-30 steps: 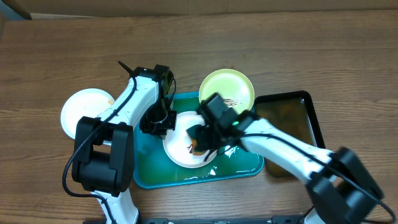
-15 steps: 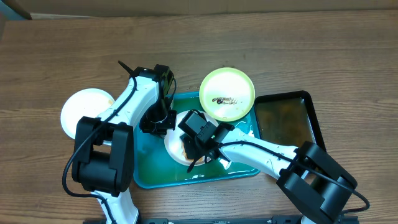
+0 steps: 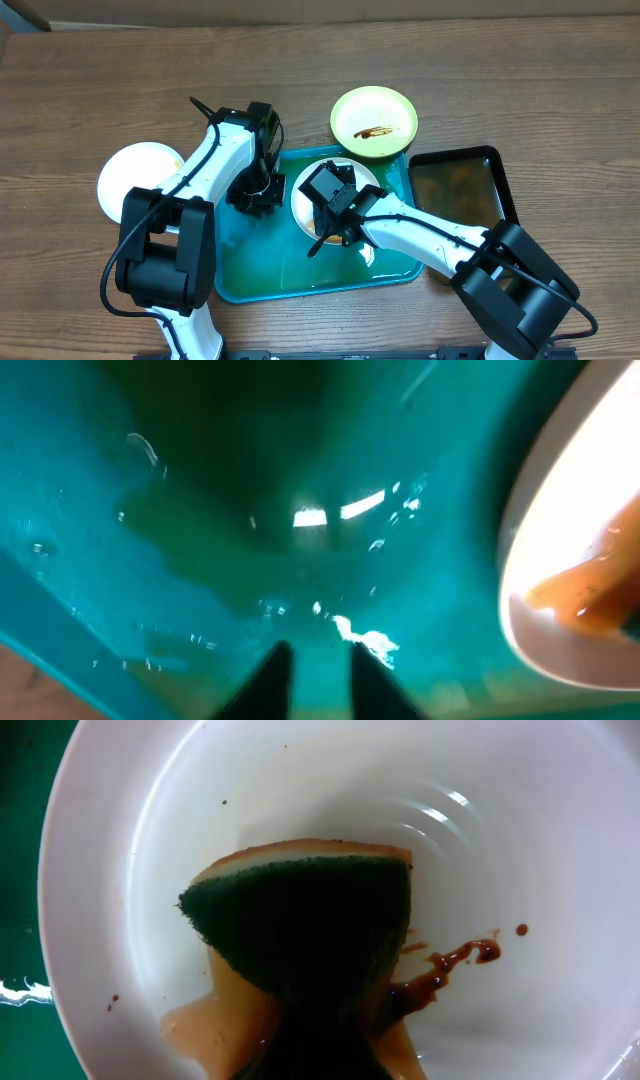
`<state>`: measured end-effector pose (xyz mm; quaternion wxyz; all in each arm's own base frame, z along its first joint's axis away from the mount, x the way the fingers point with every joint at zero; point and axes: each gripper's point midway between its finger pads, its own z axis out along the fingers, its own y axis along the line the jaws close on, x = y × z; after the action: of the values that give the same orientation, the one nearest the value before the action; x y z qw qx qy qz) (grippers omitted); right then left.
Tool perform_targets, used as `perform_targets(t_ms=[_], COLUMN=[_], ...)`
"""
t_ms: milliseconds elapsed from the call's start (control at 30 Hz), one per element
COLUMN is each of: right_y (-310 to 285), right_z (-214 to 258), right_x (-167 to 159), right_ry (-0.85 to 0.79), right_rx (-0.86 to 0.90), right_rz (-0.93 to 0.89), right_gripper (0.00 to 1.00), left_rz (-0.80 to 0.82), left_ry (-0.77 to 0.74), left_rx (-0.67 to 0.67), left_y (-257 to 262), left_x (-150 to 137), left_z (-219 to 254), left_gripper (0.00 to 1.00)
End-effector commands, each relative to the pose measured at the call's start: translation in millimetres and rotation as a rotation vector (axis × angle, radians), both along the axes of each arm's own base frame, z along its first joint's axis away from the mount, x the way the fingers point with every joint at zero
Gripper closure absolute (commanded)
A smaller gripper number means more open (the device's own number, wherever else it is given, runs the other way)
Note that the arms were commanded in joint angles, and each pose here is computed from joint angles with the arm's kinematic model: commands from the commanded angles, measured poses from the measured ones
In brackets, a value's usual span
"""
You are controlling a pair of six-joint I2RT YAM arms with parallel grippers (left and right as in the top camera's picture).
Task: Clean dirty plates on tray and stack at the side
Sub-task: 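Scrub the white plate with the sponge while the left gripper holds its rim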
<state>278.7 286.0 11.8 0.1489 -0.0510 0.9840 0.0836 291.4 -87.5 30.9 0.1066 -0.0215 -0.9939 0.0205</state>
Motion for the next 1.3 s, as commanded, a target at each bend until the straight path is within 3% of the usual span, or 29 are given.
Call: perform_targets(t_ms=[0,100,433,900,1100,1200,1267], right_y=[9,14,16,13,13,13,12], right_z=[-14,-14,-14,-15,-15,-15,-15], right_x=[-21,-27,-31,-32,-33,-33,-32], right_ry=[0.095,0.099,0.103,0.11,0.112,0.112,0.111], right_rx=[0.024,0.027,0.023,0.014,0.012,0.012,0.011], right_rz=[0.037,0.056,0.065,0.065,0.065,0.064,0.064], right_gripper=[0.96,0.96,0.96,0.96,0.96,0.96,0.96], left_rz=[0.025,0.031,-0.039,-0.079,-0.076,-0.076,-0.075], left_ry=[-0.028,-0.063,-0.164,-0.185,-0.105,-0.085,-0.081], left_rx=[-0.101,-0.173,-0.208,-0.117,-0.094,-0.086,-0.082], left_y=[-20,-33,-61,-63,-60,-59,-58], left_x=[5,15,32,35,26,24,24], left_z=[6,6,6,-10,-37,-43,-44], left_gripper=[0.62,0.58,0.55,0.63,0.77,0.93,0.96])
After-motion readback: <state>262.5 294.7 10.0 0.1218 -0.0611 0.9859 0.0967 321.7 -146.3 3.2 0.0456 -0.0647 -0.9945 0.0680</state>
